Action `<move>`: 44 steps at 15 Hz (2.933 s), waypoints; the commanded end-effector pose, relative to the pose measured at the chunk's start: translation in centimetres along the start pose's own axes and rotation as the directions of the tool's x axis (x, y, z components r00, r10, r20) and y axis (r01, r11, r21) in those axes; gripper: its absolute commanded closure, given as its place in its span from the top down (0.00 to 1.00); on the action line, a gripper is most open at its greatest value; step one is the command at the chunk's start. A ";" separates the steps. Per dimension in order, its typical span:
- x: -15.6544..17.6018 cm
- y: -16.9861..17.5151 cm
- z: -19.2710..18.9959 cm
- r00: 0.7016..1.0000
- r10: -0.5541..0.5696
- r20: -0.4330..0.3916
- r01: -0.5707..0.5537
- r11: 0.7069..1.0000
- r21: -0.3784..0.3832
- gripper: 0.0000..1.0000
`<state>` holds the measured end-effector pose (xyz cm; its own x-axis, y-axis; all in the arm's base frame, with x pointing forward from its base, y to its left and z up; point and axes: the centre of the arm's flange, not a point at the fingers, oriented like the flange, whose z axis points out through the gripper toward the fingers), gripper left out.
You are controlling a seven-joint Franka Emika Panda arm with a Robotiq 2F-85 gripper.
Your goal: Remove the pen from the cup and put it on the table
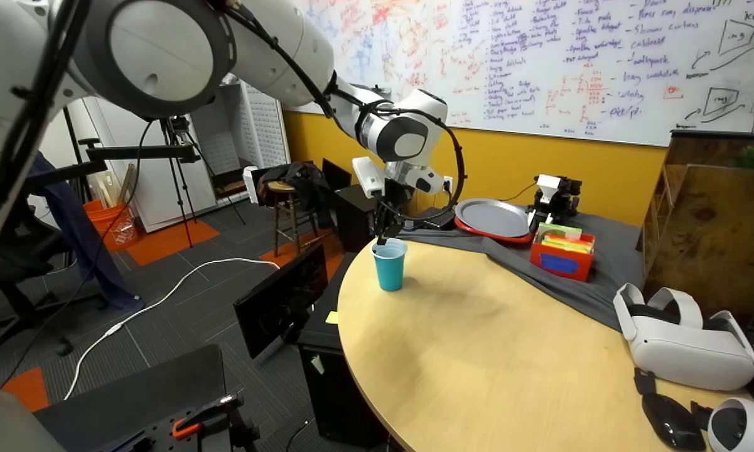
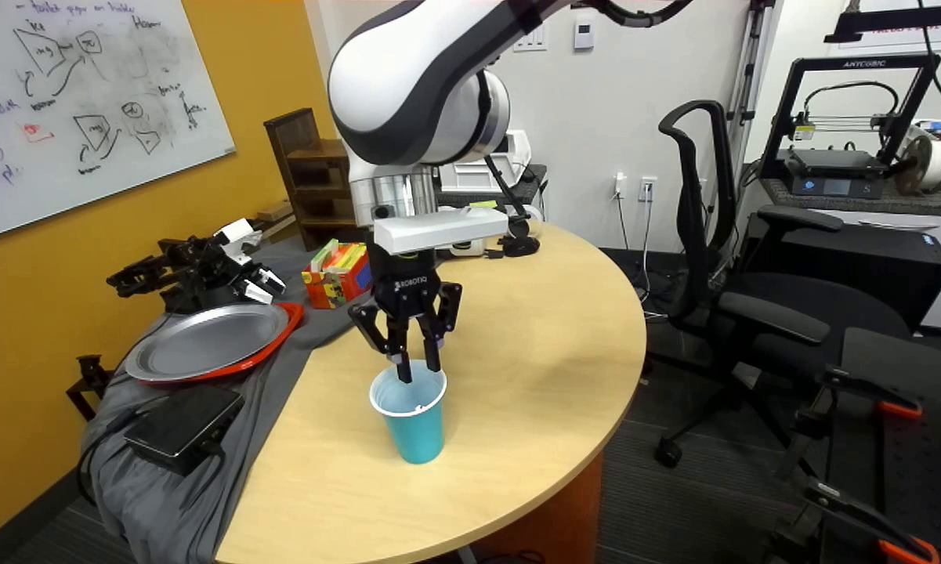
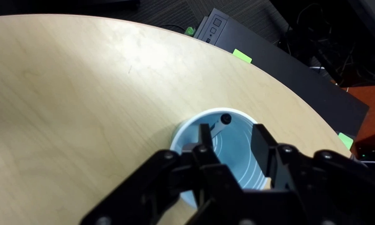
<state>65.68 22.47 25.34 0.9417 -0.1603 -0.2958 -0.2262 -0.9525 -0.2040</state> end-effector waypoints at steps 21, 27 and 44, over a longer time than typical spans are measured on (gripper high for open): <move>3.7 -0.6 2.9 1.000 -0.015 -0.015 0.015 1.000 0.007 0.31; 3.8 -0.3 3.5 1.000 -0.008 0.001 0.008 1.000 0.006 0.30; 3.6 -0.2 4.1 1.000 -0.004 0.031 0.004 1.000 0.005 0.28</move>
<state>67.56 23.10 20.28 0.9359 -0.1654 -0.3110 -0.2357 -0.9502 -0.2038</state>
